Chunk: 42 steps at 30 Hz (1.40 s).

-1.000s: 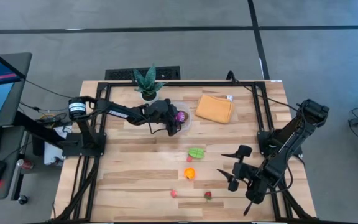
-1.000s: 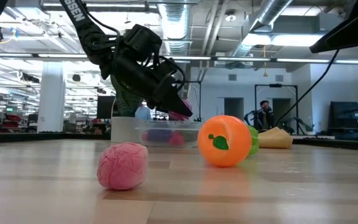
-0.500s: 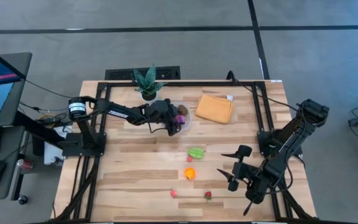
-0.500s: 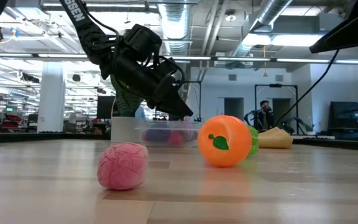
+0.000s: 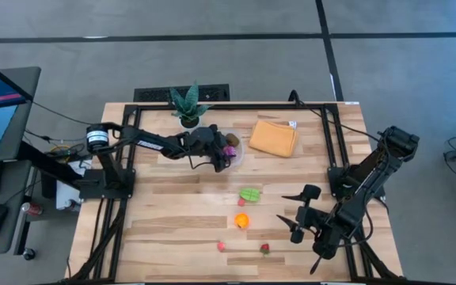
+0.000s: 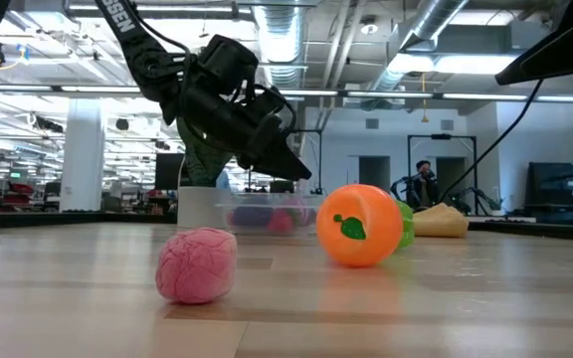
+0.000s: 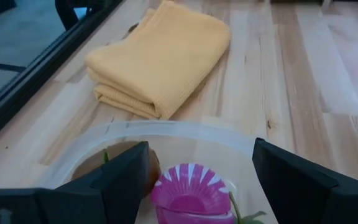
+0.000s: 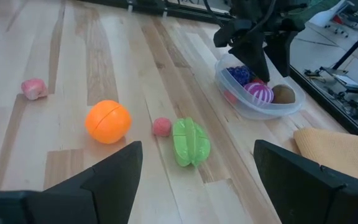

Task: Pick and placing Produce into tupperware
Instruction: Put the red strawberry into the transparent bin

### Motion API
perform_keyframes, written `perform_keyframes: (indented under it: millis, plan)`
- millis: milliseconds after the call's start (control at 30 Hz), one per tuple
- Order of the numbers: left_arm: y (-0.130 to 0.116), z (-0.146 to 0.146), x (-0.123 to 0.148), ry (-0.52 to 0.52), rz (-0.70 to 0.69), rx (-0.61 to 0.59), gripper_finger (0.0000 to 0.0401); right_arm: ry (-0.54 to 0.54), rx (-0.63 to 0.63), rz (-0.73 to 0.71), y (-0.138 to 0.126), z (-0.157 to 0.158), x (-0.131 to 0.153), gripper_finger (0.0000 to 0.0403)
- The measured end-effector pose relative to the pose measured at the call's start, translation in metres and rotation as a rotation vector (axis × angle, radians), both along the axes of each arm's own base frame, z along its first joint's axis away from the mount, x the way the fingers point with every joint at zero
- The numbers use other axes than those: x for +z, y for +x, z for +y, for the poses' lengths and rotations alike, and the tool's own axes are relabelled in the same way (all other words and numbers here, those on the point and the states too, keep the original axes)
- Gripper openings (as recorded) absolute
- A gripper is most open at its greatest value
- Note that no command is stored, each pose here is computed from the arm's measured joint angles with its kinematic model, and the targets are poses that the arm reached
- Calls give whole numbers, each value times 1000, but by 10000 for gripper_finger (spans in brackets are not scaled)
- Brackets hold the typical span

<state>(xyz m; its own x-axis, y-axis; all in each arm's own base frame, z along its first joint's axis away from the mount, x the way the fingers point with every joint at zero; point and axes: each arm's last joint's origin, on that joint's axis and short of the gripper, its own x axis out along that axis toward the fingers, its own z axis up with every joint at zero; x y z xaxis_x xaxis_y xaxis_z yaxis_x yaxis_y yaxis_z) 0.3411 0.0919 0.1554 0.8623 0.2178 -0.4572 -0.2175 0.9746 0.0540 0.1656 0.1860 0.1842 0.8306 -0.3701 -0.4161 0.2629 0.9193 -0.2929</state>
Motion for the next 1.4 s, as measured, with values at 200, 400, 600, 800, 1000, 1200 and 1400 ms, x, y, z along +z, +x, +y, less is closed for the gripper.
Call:
perform_keyframes:
  millis: [200, 400, 600, 800, 1000, 1200, 1400]
  plan:
    - [-4, -11, 12, -25, 11, -40, 277, 0, -3, 1, 0, 0, 0, 330]
    - [-12, -41, 28, -34, 42, -123, 277, -1, -8, 1, 0, -1, 0, 330]
    - [-27, -80, 38, -7, 87, -182, 277, 32, -41, -13, 2, -4, -1, 331]
    - [-54, -119, 37, 9, 109, -189, 277, 63, -57, -27, 3, -4, -1, 331]
    - [-92, -156, 29, 4, 71, -167, 277, 191, -50, -27, 2, 2, -1, 331]
    - [-124, -183, 20, 8, -39, -147, 277, 262, 40, -73, 3, 24, -4, 331]
    - [-138, -199, 17, 37, -101, -133, 277, 313, 81, -85, 10, 49, -33, 331]
